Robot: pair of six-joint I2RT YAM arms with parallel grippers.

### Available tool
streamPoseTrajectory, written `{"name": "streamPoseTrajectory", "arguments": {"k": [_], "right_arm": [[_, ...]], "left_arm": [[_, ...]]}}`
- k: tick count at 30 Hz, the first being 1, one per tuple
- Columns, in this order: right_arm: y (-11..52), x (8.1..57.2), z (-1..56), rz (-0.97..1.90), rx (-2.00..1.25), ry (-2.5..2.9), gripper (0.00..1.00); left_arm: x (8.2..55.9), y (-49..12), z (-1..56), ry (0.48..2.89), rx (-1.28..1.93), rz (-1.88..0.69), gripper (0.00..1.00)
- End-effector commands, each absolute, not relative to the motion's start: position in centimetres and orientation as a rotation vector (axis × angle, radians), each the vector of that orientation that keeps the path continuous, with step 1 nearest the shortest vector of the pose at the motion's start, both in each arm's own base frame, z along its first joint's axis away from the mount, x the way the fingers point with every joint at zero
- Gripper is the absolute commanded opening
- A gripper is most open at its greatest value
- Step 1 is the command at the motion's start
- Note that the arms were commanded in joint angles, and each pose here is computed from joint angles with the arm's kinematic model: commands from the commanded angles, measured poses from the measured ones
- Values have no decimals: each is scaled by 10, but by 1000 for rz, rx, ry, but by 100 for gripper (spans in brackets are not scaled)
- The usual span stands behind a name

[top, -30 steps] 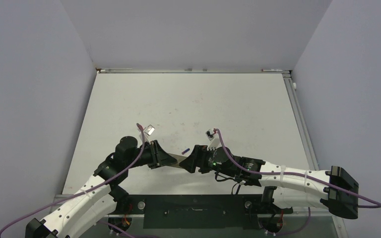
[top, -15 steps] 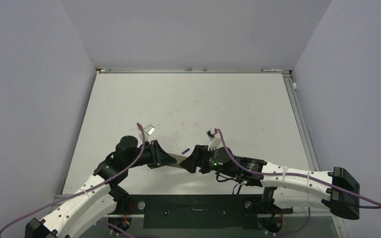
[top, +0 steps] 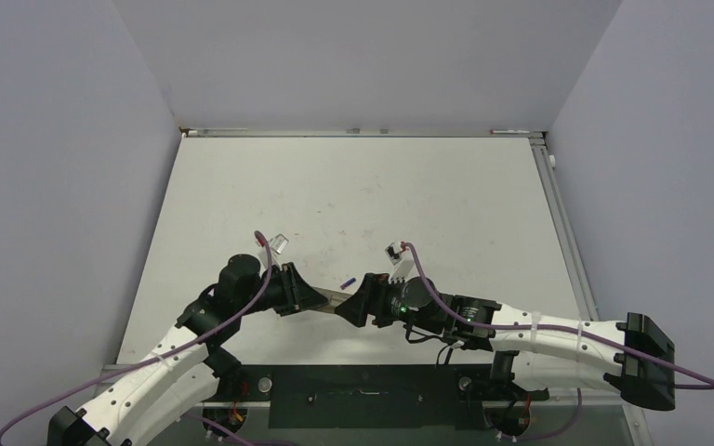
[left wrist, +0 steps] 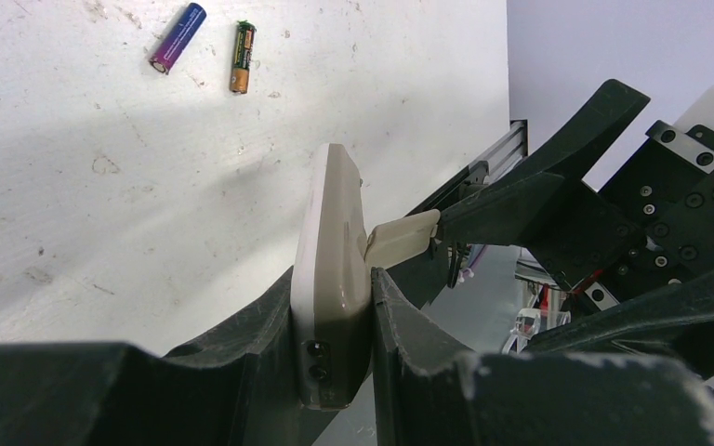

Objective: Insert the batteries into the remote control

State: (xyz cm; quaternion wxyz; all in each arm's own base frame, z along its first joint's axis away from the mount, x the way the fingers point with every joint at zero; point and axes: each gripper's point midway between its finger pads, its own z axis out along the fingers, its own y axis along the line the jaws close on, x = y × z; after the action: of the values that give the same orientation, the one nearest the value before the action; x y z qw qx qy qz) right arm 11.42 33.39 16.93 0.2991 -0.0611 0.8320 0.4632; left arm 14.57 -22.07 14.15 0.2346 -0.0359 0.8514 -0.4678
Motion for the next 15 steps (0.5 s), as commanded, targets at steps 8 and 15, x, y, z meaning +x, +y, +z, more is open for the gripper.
{"name": "streamPoseTrajectory", "arguments": {"k": [8, 15], "right_arm": [[352, 116, 221, 1378, -140, 2063, 70], [348, 121, 211, 1335, -121, 2078, 70]], "left_arm": [[146, -236, 181, 2211, -24, -1435, 0], [148, -237, 175, 2222, -35, -1431, 0]]}}
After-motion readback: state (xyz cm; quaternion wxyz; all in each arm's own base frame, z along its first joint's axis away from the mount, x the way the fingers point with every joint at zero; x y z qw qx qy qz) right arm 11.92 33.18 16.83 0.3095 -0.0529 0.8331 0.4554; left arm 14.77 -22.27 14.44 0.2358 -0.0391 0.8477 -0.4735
